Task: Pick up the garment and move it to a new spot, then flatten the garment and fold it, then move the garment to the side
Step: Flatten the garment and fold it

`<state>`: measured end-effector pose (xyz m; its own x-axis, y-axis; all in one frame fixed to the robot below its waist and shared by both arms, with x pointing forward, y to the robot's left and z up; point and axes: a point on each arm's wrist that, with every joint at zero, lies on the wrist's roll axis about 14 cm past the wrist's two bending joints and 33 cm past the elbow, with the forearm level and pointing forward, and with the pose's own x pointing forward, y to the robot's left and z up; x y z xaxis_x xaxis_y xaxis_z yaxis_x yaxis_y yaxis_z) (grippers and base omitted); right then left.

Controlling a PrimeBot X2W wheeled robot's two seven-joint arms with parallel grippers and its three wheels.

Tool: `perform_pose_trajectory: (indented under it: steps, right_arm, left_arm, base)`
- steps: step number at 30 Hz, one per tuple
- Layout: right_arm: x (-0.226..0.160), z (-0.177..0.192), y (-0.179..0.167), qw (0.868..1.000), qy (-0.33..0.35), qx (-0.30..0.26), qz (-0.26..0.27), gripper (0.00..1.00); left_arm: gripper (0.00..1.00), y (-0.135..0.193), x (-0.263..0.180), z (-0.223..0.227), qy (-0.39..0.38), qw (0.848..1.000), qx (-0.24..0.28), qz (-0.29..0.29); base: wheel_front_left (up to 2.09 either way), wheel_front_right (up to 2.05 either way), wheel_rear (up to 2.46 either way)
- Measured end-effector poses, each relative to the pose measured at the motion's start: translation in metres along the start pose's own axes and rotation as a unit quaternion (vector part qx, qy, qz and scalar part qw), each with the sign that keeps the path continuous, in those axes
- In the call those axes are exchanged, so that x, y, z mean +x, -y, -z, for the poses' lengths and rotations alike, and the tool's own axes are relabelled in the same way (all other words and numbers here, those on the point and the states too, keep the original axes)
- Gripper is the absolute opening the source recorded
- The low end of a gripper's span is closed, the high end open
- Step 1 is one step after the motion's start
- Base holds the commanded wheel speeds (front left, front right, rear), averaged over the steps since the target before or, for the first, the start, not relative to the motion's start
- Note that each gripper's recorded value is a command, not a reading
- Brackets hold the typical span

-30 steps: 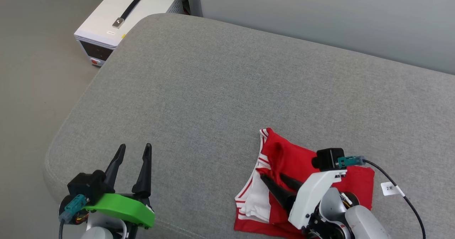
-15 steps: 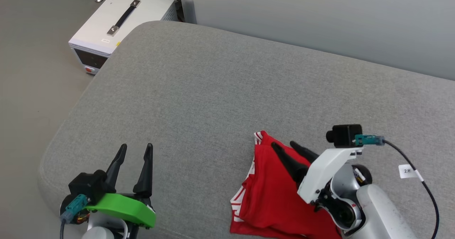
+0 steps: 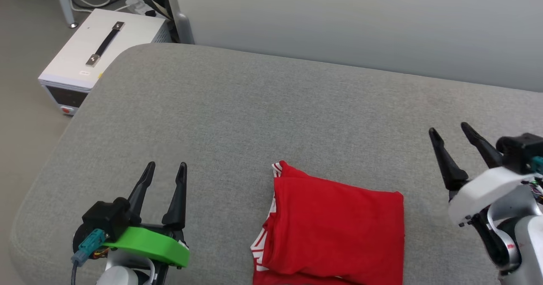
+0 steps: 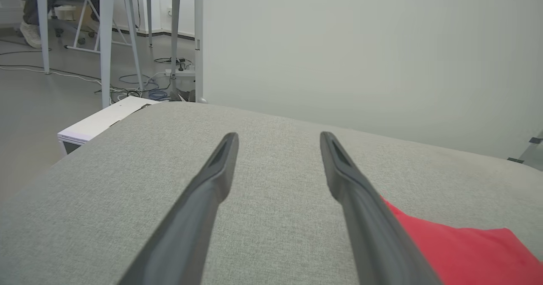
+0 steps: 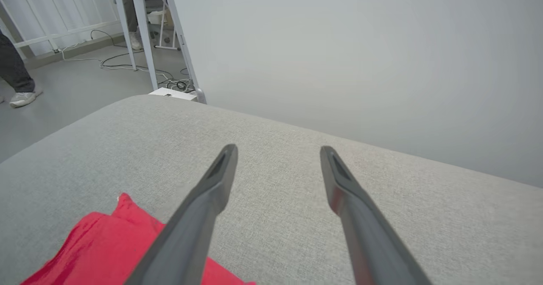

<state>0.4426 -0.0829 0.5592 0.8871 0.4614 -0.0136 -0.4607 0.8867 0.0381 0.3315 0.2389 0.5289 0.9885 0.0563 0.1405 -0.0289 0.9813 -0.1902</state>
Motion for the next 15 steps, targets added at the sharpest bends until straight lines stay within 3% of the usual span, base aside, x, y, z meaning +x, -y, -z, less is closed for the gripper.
perform_pose_trajectory:
  steps: [6, 15]
  right_arm:
    - [-0.039, -0.009, 0.036, 0.996, 0.062, -0.021, 0.067, 1.00]
    - [-0.083, -0.009, 0.046, 0.983, 0.123, -0.013, 0.132, 1.00]
  left_arm:
    - [1.00, 0.021, 0.012, -0.003, 0.008, 0.999, -0.002, 0.034]
    - [1.00, 0.044, 0.021, -0.003, 0.011, 0.998, -0.008, 0.069]
  base:
    - [0.00, 0.00, 0.00]
    - [0.00, 0.00, 0.00]
